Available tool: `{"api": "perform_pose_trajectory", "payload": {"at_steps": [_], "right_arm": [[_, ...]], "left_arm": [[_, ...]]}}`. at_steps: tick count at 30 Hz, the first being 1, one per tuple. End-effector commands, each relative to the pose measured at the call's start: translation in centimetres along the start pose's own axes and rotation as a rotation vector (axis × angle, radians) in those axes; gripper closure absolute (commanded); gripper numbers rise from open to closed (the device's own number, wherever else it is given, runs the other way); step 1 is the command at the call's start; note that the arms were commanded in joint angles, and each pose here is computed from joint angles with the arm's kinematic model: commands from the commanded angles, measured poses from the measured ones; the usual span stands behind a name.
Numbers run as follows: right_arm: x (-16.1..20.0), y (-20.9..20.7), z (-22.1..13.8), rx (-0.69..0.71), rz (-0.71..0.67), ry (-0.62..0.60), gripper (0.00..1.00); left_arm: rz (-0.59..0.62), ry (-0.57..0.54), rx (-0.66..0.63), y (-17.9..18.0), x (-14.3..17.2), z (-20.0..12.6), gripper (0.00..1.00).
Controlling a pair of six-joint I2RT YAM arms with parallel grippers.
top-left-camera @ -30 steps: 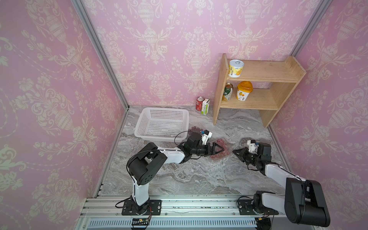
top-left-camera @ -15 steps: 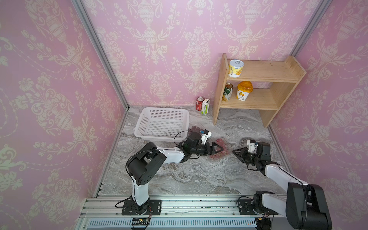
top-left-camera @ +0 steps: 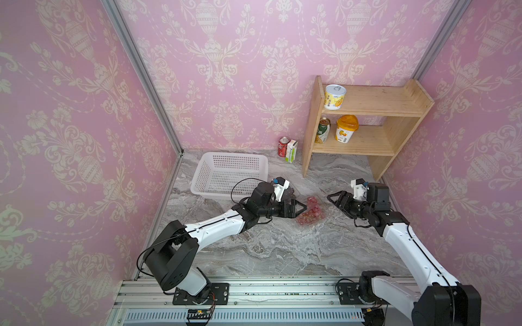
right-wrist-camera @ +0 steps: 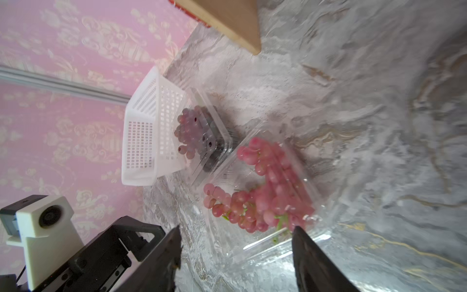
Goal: Pack grapes into containers
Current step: Close the packing box at the center of the board.
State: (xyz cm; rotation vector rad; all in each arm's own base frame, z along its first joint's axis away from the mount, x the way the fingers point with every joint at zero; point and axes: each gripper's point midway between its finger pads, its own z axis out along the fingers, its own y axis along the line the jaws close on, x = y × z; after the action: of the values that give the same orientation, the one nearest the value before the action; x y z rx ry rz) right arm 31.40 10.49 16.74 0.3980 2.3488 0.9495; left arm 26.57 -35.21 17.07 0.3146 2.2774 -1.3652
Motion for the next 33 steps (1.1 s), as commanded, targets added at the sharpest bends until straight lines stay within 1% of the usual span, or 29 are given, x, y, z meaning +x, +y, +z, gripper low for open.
{"api": "perform_pose_trajectory", "payload": {"at_steps": [1,5,7,9,11,13,16,19,26,30,33], "right_arm": [[1.8,2.9,1.9,-0.040,-0.118,0.102,0.26],[2.6,4.0,4.4,-0.057,-0.163,0.173,0.22],[2.4,4.5,5.7,-0.062,-0.182,0.203,0.20],[1.8,4.8,6.8,-0.060,-0.183,0.220,0.18],[1.1,5.1,7.3,-0.057,-0.188,0.213,0.16],[0.6,5.0,7.7,-0.039,-0.192,0.213,0.11],[0.4,4.5,8.3,-0.008,-0.189,0.230,0.07],[0.1,3.6,8.6,0.016,-0.179,0.228,0.03],[-0.7,0.8,8.3,0.053,-0.116,0.213,0.01],[-1.7,-0.7,7.0,0.082,-0.074,0.174,0.01],[-2.3,-1.4,6.0,0.093,-0.045,0.156,0.01]], "left_arm": [[-0.117,0.053,-0.105,4.3,4.1,-0.3,0.04],[-0.181,0.052,-0.113,5.7,6.2,-0.5,0.04],[-0.190,0.042,-0.103,6.0,6.3,0.1,0.04],[-0.197,0.036,-0.079,6.0,6.0,1.0,0.05],[-0.185,0.025,-0.044,5.6,5.1,2.2,0.05],[-0.173,0.017,-0.037,5.6,4.5,3.1,0.05],[-0.157,0.010,-0.021,5.8,3.8,4.4,0.06],[-0.139,0.008,0.000,5.3,2.6,5.8,0.05],[-0.126,0.008,0.032,5.3,0.2,8.9,0.06],[-0.095,0.005,0.031,5.3,-2.0,9.8,0.06],[-0.078,-0.008,0.025,5.5,-3.4,9.7,0.06]]}}
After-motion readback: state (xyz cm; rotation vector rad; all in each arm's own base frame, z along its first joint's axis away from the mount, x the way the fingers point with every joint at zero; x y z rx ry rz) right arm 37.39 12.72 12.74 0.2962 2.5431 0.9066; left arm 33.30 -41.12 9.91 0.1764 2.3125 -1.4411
